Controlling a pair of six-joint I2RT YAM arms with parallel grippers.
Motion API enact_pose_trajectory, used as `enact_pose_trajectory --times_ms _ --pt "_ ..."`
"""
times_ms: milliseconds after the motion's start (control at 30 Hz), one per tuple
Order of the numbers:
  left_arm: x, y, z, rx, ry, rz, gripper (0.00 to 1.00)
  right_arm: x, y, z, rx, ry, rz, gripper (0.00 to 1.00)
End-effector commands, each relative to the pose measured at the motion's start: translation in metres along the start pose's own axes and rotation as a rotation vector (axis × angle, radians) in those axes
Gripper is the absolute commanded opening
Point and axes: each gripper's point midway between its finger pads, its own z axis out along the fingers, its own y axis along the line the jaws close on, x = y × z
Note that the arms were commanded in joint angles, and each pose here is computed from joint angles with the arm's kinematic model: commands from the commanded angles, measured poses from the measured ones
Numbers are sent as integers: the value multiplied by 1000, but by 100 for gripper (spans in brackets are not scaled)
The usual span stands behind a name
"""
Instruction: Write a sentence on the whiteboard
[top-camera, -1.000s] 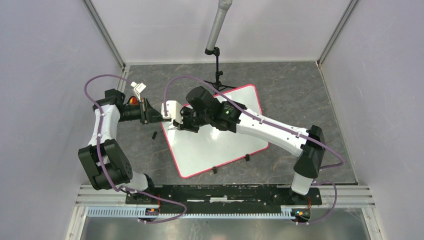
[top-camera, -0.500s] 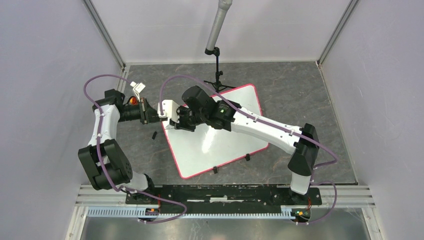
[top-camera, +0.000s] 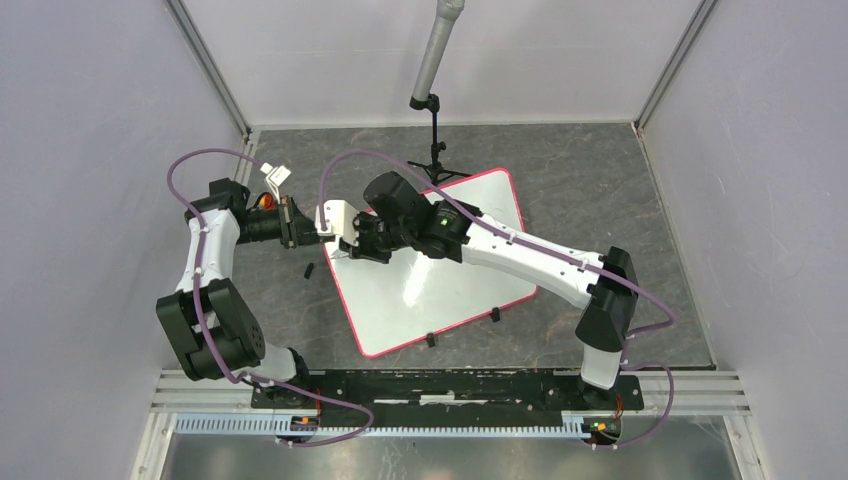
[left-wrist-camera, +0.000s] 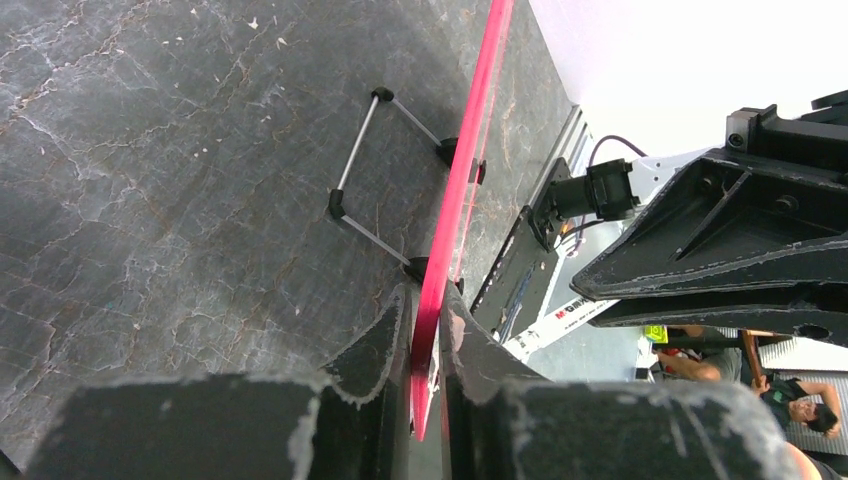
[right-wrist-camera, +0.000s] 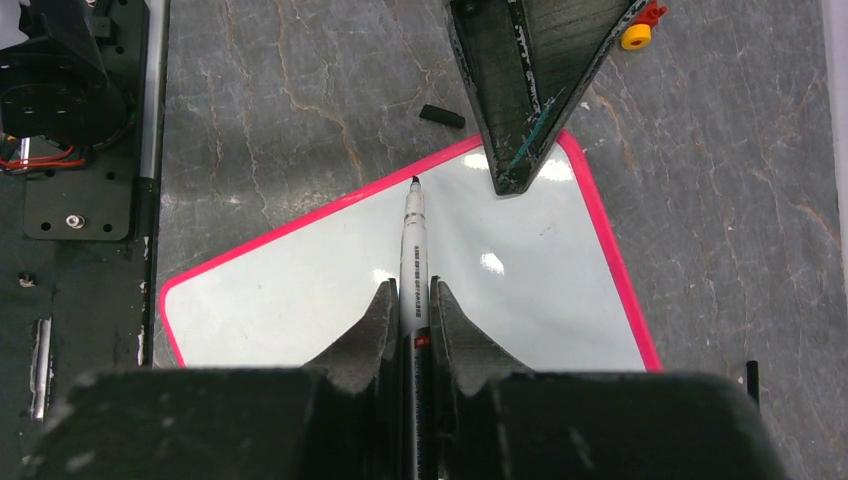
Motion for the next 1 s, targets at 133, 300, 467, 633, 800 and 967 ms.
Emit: enact_pose_trajectory --times_ms 133,300,467,633,800,967 --pt "-7 -5 -3 1 -23 90 3 -4 -8 7 26 3 -23 0" --pt "-6 -6 -3 1 -23 94 3 -2 -12 9 42 14 -28 0" --pt "-5 -5 -3 -1 -22 95 3 -7 -24 6 89 17 -38 0" --pt "-6 -5 -3 -1 -21 95 3 -7 -38 1 128 21 -31 0" --pt "-6 -5 -4 -2 -22 97 2 -2 -50 -4 157 39 -24 0" --pt "-6 -4 -3 -3 -20 94 3 5 -60 -8 177 54 -15 0"
